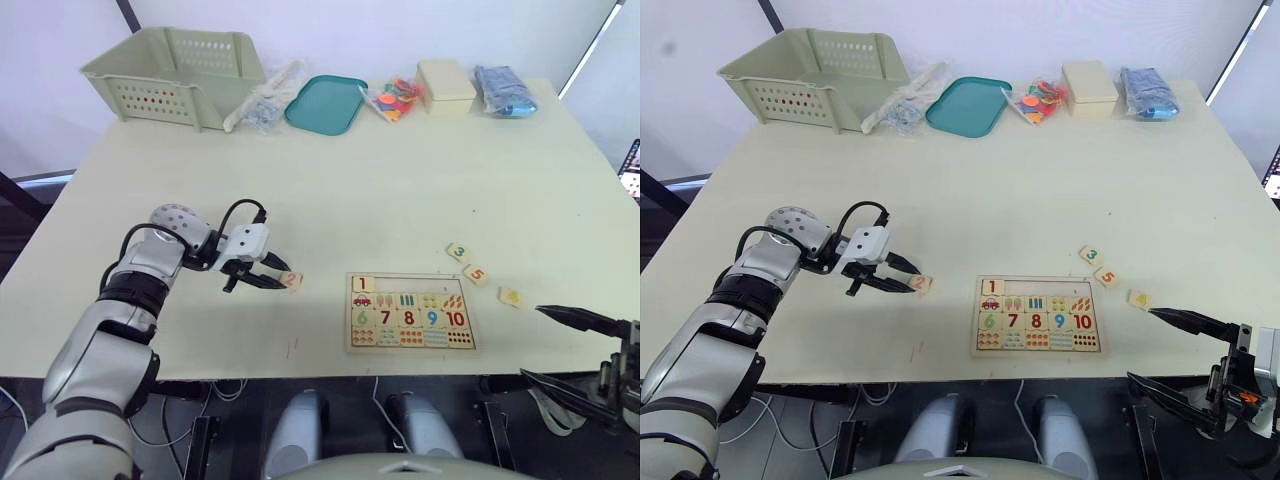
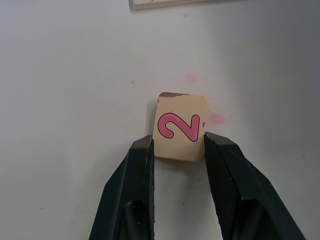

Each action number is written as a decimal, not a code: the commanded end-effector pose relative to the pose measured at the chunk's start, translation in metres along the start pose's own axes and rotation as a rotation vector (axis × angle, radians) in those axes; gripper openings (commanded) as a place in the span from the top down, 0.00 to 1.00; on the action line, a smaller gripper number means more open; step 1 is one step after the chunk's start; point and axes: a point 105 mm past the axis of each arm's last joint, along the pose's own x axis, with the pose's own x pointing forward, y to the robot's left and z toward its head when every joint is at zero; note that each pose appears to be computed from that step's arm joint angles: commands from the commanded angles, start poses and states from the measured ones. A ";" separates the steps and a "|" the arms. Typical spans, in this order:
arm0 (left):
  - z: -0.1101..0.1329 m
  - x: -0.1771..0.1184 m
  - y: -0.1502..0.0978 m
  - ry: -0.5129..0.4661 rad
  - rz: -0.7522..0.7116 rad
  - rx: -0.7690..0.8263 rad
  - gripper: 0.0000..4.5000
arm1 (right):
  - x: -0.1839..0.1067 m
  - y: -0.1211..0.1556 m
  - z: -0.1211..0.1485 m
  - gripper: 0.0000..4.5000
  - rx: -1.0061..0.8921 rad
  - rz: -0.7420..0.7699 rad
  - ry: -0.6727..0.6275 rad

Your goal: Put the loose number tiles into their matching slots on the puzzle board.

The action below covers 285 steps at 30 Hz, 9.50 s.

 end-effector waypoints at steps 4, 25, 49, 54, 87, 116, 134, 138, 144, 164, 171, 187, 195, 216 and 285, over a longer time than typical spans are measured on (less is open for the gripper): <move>0.018 -0.016 -0.001 -0.015 0.010 0.047 0.77 | 0.001 0.003 0.010 0.00 -0.046 -0.008 -0.014; 0.116 -0.004 -0.001 0.326 0.175 -0.121 0.77 | -0.003 0.001 0.014 0.00 -0.075 -0.038 -0.032; 0.178 0.069 0.008 0.482 0.103 -0.222 0.77 | -0.007 -0.001 0.008 0.00 -0.081 -0.075 -0.045; 0.180 0.082 0.003 0.475 0.130 -0.261 0.77 | -0.007 0.000 0.008 0.00 -0.081 -0.079 -0.044; 0.167 0.114 0.005 0.444 0.247 -0.349 0.77 | -0.008 0.006 0.007 0.00 -0.077 -0.105 -0.045; 0.161 0.117 0.005 0.457 0.273 -0.361 0.77 | -0.007 0.008 0.007 0.00 -0.071 -0.118 -0.043; 0.161 0.120 0.003 0.454 0.267 -0.361 0.77 | -0.007 0.009 0.007 0.00 -0.067 -0.120 -0.045; 0.160 0.120 0.004 0.454 0.270 -0.364 0.77 | -0.007 0.009 0.007 0.00 -0.066 -0.120 -0.046; 0.160 0.120 0.004 0.455 0.276 -0.363 0.77 | -0.007 0.010 0.006 0.00 -0.065 -0.121 -0.047; 0.159 0.122 0.003 0.455 0.273 -0.365 0.77 | -0.008 0.011 0.005 0.00 -0.058 -0.122 -0.047; 0.159 0.122 0.003 0.453 0.276 -0.366 0.77 | -0.008 0.012 0.005 0.00 -0.056 -0.121 -0.047; 0.159 0.122 0.005 0.450 0.286 -0.372 0.77 | -0.008 0.013 0.004 0.00 -0.049 -0.123 -0.049; 0.159 0.122 0.004 0.451 0.284 -0.372 0.77 | -0.008 0.014 0.004 0.00 -0.047 -0.122 -0.050; 0.159 0.122 0.005 0.450 0.289 -0.373 0.77 | -0.007 0.014 0.003 0.00 -0.047 -0.122 -0.051; 0.152 0.095 0.013 -0.210 -0.043 -0.033 0.98 | 0.005 0.013 0.001 0.00 -0.039 -0.105 -0.076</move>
